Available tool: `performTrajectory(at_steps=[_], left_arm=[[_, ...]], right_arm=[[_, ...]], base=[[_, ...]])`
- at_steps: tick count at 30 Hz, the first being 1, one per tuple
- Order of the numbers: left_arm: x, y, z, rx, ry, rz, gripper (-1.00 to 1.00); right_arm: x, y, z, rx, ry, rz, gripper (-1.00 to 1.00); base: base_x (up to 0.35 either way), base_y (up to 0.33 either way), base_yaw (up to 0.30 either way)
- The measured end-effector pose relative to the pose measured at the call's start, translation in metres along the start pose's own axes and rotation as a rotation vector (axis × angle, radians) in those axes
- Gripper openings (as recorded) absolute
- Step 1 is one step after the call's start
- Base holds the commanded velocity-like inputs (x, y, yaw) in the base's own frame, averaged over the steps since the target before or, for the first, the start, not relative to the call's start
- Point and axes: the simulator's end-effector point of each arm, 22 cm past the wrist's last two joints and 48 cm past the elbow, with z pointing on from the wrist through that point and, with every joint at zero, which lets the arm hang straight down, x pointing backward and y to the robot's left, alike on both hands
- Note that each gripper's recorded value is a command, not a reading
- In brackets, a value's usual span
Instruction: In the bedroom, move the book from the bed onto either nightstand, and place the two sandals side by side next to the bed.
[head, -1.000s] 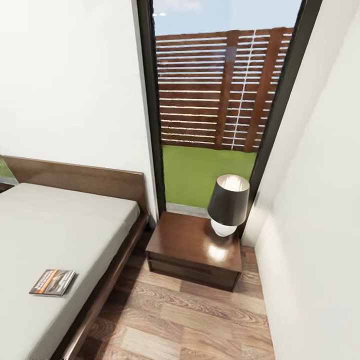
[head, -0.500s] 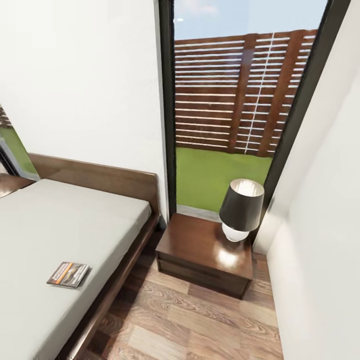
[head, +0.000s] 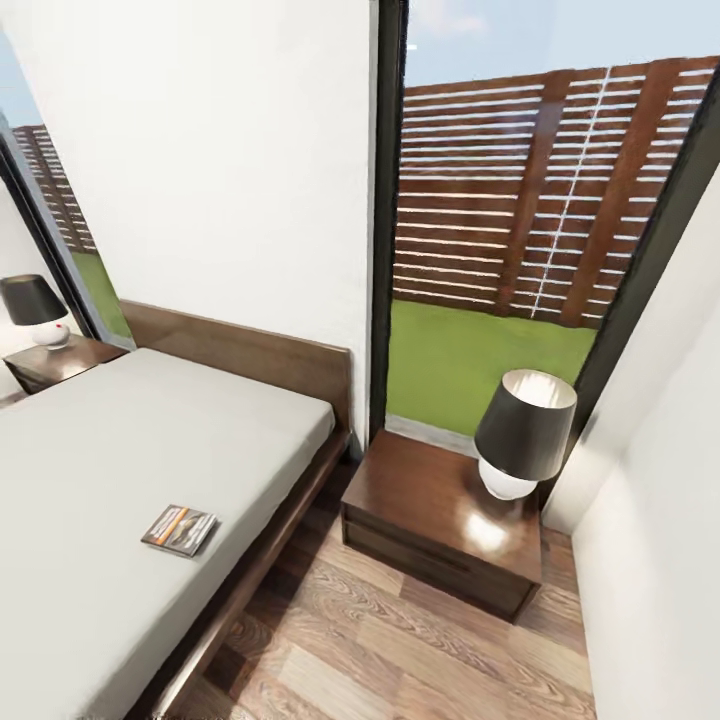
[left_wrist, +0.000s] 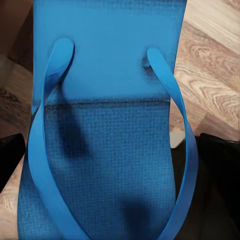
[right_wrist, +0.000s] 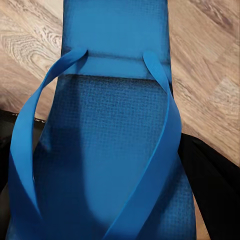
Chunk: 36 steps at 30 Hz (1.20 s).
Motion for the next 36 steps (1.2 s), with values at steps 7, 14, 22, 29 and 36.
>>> performTrajectory(at_steps=[7,14,22,29,36], left_arm=[[-0.002,-0.005,-0.001,0.007,-0.005,-0.003,-1.0],[-0.005,-0.007,-0.001,0.01,-0.011,-0.004,-1.0],[-0.007,-0.008,-0.002,0.012,-0.018,-0.005,-1.0],[-0.01,-0.009,-0.002,0.013,-0.025,-0.006,-1.0],[-0.012,-0.009,-0.002,0.014,-0.031,-0.006,-1.0]], right_arm=[[-0.002,0.0,0.0,0.0,-0.005,-0.002,-1.0],[-0.005,0.0,-0.001,0.001,-0.011,-0.003,-1.0],[-0.007,0.0,-0.001,0.003,-0.017,-0.003,-1.0],[-0.01,0.0,-0.002,0.003,-0.024,-0.004,-1.0],[-0.013,0.0,-0.002,0.003,-0.03,-0.004,-1.0]], base=[[0.0,0.0,0.259],[0.0,0.0,0.259],[0.0,0.0,0.259],[0.0,0.0,0.259],[0.0,0.0,0.259]])
